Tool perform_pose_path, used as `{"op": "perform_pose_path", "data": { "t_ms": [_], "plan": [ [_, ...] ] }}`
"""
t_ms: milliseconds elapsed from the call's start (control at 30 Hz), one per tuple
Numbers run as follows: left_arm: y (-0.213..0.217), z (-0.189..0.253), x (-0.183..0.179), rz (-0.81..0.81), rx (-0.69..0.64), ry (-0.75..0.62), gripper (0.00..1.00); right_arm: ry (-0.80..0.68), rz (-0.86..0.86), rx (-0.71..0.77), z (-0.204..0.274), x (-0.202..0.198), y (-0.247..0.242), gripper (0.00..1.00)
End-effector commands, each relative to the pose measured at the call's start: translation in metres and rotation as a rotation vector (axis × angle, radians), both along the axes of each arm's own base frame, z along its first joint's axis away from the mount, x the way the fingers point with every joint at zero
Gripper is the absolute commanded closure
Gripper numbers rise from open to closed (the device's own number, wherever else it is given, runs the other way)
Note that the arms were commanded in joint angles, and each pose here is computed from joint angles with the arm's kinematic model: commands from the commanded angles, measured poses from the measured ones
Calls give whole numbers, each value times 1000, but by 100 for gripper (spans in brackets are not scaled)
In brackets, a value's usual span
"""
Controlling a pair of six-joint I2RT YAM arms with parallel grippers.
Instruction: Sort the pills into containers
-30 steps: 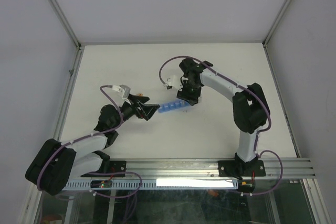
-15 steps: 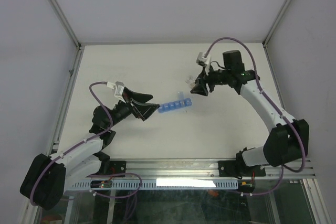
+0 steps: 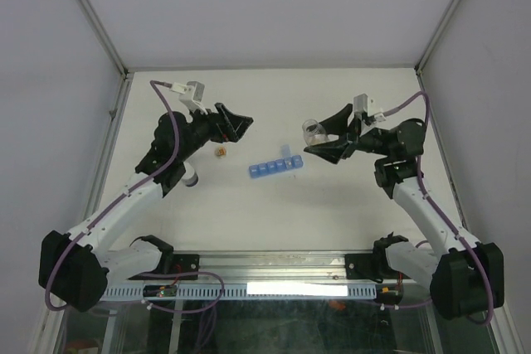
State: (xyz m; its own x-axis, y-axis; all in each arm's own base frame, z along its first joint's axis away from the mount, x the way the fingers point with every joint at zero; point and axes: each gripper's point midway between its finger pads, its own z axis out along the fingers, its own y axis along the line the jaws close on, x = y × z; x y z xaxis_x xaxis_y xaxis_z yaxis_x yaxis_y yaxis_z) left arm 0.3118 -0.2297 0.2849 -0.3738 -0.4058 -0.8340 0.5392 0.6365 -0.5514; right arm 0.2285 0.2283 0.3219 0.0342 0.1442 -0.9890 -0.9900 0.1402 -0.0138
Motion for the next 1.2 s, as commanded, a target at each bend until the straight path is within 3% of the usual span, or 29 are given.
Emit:
{"op": "perform_pose_path", "data": {
  "t_ms": [0, 167, 500, 700, 867, 1167],
  "plan": [
    [40, -35, 29, 237, 247, 119, 15, -80, 8, 14, 13, -13, -7, 100],
    [53, -67, 47, 306, 413, 210, 22, -47, 9, -4, 9, -8, -8, 100],
    [63, -167, 85, 308, 793, 450, 22, -8, -2, -15, 0, 1, -10, 100],
    [72, -189, 89, 333, 861, 492, 24, 9, -6, -17, -3, 3, -11, 100],
    [76, -215, 88, 311, 905, 566, 33, 23, -6, -15, -5, 4, -12, 100],
    [85, -233, 86, 333, 958, 609, 33, 35, 1, -12, -6, 4, -12, 100]
  ]
}}
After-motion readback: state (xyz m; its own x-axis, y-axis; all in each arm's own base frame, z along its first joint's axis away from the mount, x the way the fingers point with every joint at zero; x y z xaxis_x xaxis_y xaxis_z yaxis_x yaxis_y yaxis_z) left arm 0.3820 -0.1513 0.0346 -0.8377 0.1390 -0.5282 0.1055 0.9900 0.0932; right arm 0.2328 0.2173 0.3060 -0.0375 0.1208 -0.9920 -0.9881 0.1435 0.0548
